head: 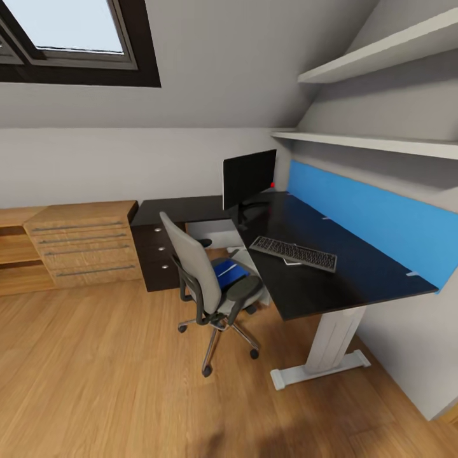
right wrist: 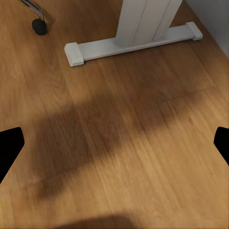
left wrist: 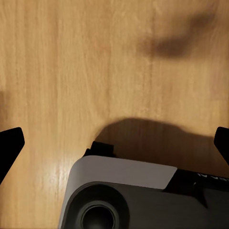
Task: In the bedroom, organize the workspace by keeping the computer under the desk, ensuring the monitor is on the desk, placing the keyboard on the desk next to the monitor, placing the mouse on the desk next to the keyboard, moving the folder from the swivel chair onto the desk next to the mouse, stacking the notebook on top of the folder with the pen on top of the notebook, and positioning the swivel chair next to the desk.
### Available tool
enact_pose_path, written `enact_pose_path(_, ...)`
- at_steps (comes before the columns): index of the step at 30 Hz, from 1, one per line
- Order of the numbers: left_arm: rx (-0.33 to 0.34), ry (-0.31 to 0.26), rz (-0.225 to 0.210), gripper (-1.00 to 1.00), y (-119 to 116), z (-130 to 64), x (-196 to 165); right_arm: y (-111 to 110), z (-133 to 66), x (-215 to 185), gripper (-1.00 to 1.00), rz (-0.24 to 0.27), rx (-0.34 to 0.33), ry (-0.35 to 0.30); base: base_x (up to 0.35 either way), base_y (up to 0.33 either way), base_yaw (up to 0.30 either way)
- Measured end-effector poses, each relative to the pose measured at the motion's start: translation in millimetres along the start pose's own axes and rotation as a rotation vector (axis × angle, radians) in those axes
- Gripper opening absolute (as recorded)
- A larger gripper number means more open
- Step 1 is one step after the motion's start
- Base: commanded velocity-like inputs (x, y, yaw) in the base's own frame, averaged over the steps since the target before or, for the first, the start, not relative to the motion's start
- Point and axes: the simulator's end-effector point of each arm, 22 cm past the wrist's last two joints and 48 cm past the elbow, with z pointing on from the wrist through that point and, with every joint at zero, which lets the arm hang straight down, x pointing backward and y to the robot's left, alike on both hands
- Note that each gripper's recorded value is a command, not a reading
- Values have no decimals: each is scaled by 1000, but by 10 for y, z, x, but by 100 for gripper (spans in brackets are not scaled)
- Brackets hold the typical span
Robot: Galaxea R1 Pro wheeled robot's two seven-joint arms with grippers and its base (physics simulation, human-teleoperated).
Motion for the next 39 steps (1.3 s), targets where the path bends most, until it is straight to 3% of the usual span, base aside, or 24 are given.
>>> enact_pose_path(27, 0, -1, 1, 100, 11, 408, 215, 86, 279, 357, 100, 0, -3, -1, 0, 0, 2)
enact_pose_path(39, 0, -1, 0, 100, 19, 596, 324, 120, 406, 531, 100, 1, -4, -1, 0, 0, 215)
